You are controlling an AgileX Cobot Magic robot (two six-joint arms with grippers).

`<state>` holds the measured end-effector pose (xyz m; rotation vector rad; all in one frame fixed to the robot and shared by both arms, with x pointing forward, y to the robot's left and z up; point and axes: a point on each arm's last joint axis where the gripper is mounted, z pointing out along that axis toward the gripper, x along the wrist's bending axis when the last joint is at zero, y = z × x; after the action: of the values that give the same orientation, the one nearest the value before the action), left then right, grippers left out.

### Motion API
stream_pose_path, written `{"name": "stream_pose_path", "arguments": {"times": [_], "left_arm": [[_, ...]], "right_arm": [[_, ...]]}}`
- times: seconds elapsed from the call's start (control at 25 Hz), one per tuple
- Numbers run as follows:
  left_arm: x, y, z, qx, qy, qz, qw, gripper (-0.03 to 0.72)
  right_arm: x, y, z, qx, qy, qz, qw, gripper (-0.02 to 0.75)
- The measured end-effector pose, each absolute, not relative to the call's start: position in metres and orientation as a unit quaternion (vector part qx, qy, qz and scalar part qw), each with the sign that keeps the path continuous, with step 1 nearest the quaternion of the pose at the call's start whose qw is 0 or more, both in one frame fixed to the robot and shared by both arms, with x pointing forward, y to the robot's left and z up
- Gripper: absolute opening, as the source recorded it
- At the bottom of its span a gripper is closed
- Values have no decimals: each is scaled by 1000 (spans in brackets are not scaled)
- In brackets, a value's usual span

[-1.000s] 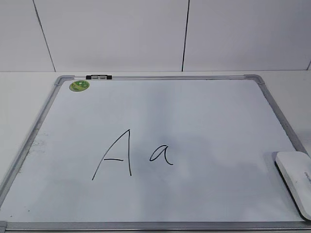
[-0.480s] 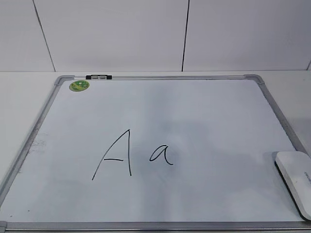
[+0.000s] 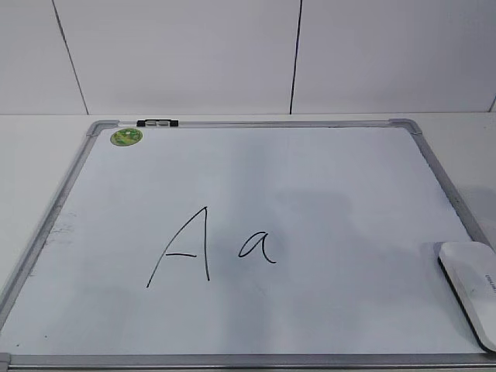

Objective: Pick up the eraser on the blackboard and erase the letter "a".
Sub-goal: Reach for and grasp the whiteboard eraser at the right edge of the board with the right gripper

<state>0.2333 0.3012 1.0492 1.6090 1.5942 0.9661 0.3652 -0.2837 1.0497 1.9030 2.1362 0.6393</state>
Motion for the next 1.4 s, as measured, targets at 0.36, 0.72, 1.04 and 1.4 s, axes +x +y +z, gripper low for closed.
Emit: {"name": "stream_pose_path", "arguments": {"times": [0.36, 0.72, 1.04, 1.4], "left_arm": [[233, 301, 1049, 616, 610, 370, 333, 235], [233, 301, 1049, 616, 610, 370, 333, 235], [233, 301, 1049, 616, 610, 370, 333, 235], [233, 301, 1049, 616, 610, 370, 333, 235]], "right_arm": [[374, -278, 1042, 630, 746, 198, 87, 596], [385, -277, 1033, 636, 748, 178, 67, 596], [395, -276, 1024, 643, 748, 159, 46, 657], [398, -280, 1023, 670, 724, 151, 66, 680]]}}
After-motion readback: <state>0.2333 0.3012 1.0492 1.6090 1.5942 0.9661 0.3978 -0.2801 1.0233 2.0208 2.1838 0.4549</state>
